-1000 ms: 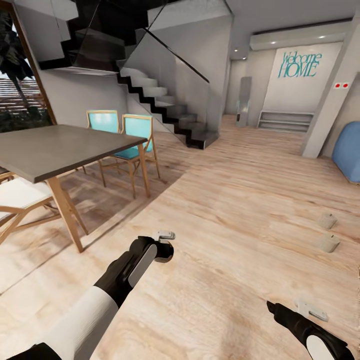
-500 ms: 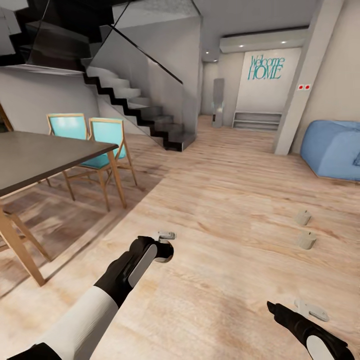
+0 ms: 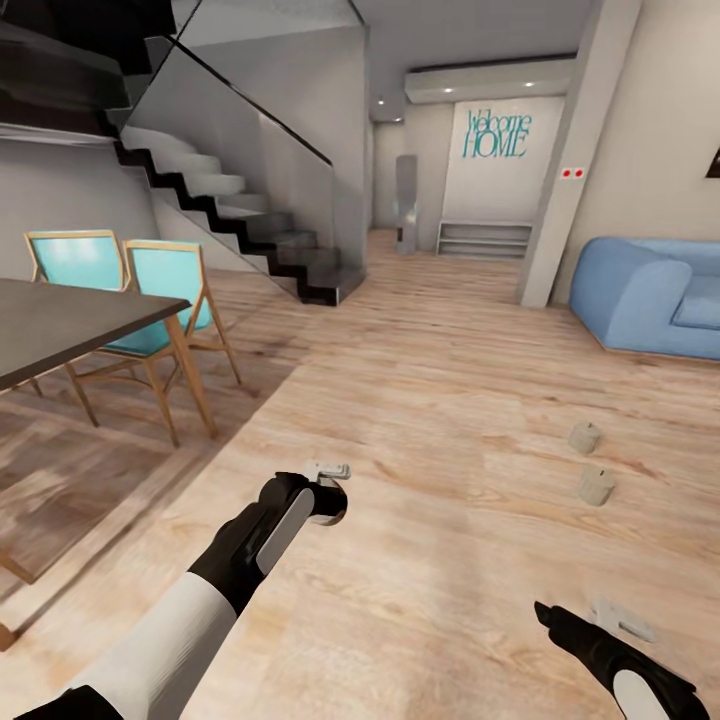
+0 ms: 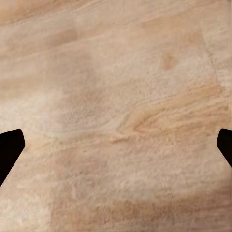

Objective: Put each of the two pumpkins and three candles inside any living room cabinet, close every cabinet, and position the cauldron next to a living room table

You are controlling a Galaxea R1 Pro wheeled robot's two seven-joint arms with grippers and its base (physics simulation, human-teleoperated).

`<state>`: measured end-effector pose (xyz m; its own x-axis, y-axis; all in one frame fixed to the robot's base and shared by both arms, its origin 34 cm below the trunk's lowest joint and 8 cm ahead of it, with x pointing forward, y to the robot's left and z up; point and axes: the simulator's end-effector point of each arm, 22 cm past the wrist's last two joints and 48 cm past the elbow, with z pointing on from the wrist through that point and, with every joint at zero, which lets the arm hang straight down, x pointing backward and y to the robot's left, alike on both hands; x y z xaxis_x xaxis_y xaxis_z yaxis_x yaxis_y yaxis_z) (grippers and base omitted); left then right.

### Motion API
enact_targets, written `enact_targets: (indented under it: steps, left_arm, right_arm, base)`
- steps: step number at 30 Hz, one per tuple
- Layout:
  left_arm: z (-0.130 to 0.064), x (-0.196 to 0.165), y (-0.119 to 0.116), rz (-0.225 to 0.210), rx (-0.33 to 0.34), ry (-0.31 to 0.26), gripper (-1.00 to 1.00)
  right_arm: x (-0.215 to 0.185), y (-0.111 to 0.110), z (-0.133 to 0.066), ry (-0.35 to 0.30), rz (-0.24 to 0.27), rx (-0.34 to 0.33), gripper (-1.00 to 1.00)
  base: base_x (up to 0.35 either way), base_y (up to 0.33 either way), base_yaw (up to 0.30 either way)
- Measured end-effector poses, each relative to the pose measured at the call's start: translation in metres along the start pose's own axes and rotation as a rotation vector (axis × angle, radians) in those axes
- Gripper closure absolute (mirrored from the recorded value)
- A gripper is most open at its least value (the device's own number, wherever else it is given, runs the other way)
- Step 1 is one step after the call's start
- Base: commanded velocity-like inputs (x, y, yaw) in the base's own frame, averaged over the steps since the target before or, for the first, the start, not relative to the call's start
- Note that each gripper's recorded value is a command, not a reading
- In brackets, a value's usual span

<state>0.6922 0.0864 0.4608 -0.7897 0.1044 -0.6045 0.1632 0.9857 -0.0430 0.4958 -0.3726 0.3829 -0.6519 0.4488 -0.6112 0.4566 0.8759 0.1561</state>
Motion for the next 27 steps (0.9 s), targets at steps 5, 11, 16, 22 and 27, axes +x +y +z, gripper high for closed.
enact_targets:
  steps: [5,11,16,22,27]
  left_arm:
    - [0.003,0.003,0.000,-0.001,0.001,0.007,1.00]
    - [0.008,0.007,0.001,-0.001,0.000,0.016,1.00]
    - [0.011,0.010,0.001,-0.002,-0.002,0.024,1.00]
    - [0.016,0.015,0.002,-0.003,-0.003,0.034,1.00]
    - [0.019,0.017,0.002,-0.004,-0.004,0.040,1.00]
  right_arm:
    - [0.000,0.001,0.002,0.006,0.011,-0.004,-1.00]
    - [-0.003,-0.007,0.004,0.018,0.062,-0.004,-1.00]
    - [-0.007,-0.013,0.006,0.019,0.080,0.004,-1.00]
    - [-0.006,-0.012,0.009,0.024,0.083,0.003,-1.00]
    - [-0.006,-0.011,0.010,0.022,0.087,0.003,-1.00]
  base:
    - [0.304,-0.001,-0.005]
    - [0.278,-0.117,-0.001]
    - [0.255,-0.207,0.000]
    - [0.252,-0.219,0.000]
    - [0.256,-0.151,-0.019]
